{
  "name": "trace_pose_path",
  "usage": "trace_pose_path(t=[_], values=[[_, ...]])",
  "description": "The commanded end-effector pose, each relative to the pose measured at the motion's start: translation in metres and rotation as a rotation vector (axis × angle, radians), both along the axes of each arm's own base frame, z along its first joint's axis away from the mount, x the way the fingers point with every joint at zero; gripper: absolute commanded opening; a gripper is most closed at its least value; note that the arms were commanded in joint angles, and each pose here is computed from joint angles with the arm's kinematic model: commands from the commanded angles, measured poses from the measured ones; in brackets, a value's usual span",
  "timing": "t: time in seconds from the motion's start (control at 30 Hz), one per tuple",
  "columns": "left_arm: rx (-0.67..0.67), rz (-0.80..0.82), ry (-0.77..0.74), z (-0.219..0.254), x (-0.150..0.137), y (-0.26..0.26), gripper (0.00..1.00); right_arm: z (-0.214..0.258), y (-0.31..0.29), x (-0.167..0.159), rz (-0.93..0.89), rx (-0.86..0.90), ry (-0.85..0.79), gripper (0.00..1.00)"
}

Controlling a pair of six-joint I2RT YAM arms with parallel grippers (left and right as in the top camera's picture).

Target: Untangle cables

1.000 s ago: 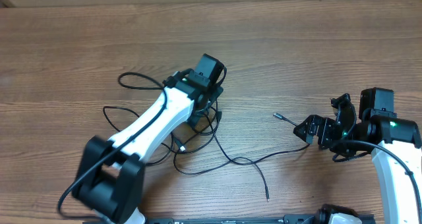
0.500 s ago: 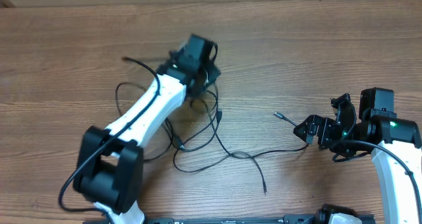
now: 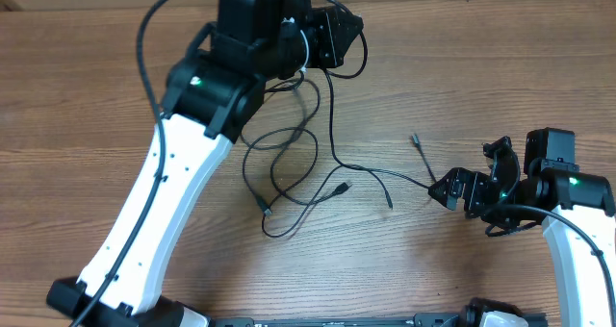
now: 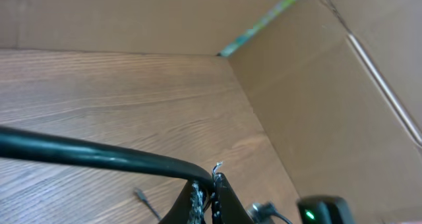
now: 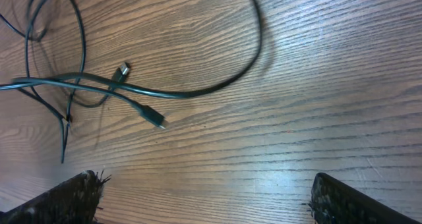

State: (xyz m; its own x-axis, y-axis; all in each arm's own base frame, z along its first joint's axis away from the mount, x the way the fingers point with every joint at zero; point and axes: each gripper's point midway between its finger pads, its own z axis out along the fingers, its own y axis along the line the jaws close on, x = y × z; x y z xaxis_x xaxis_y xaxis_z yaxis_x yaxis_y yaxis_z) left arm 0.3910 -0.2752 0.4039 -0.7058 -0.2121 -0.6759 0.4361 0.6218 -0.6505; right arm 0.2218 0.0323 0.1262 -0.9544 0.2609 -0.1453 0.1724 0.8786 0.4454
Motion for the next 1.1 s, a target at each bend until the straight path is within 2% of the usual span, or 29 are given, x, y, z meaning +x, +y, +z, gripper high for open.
trace_pose_path(t=[0.0, 0.17, 0.4, 0.5, 0.67, 0.8, 0.97, 1.07], values=[[0.004, -0.076, -0.118, 0.042, -0.032, 0.007, 0.04, 0.008, -0.001, 0.004, 0.008, -0.018, -0.036, 1.00], [0.056, -0.037, -0.077, 0.037, -0.047, 0.023, 0.04, 0.008, -0.004, 0.007, 0.005, -0.034, -0.044, 1.00], [0.130, -0.023, -0.092, 0.032, -0.057, 0.035, 0.04, 0.016, -0.010, 0.035, 0.001, -0.064, -0.172, 1.00], [0.156, 0.014, -0.081, 0.027, -0.055, 0.042, 0.04, 0.026, 0.004, 0.042, -0.036, 0.049, -0.188, 1.00], [0.176, 0.010, -0.058, 0.020, -0.057, 0.044, 0.04, 0.047, 0.036, 0.039, -0.229, 0.366, -0.051, 1.00], [0.194, 0.002, -0.051, 0.017, -0.060, 0.045, 0.04, 0.047, 0.036, 0.039, -0.288, 0.395, -0.012, 1.00], [0.211, -0.002, -0.016, 0.010, -0.067, 0.049, 0.04, 0.059, 0.031, 0.062, -0.280, 0.395, -0.128, 1.00], [0.217, -0.003, -0.003, 0.008, -0.071, 0.050, 0.04, 0.064, 0.042, 0.058, -0.243, 0.445, -0.122, 1.00]])
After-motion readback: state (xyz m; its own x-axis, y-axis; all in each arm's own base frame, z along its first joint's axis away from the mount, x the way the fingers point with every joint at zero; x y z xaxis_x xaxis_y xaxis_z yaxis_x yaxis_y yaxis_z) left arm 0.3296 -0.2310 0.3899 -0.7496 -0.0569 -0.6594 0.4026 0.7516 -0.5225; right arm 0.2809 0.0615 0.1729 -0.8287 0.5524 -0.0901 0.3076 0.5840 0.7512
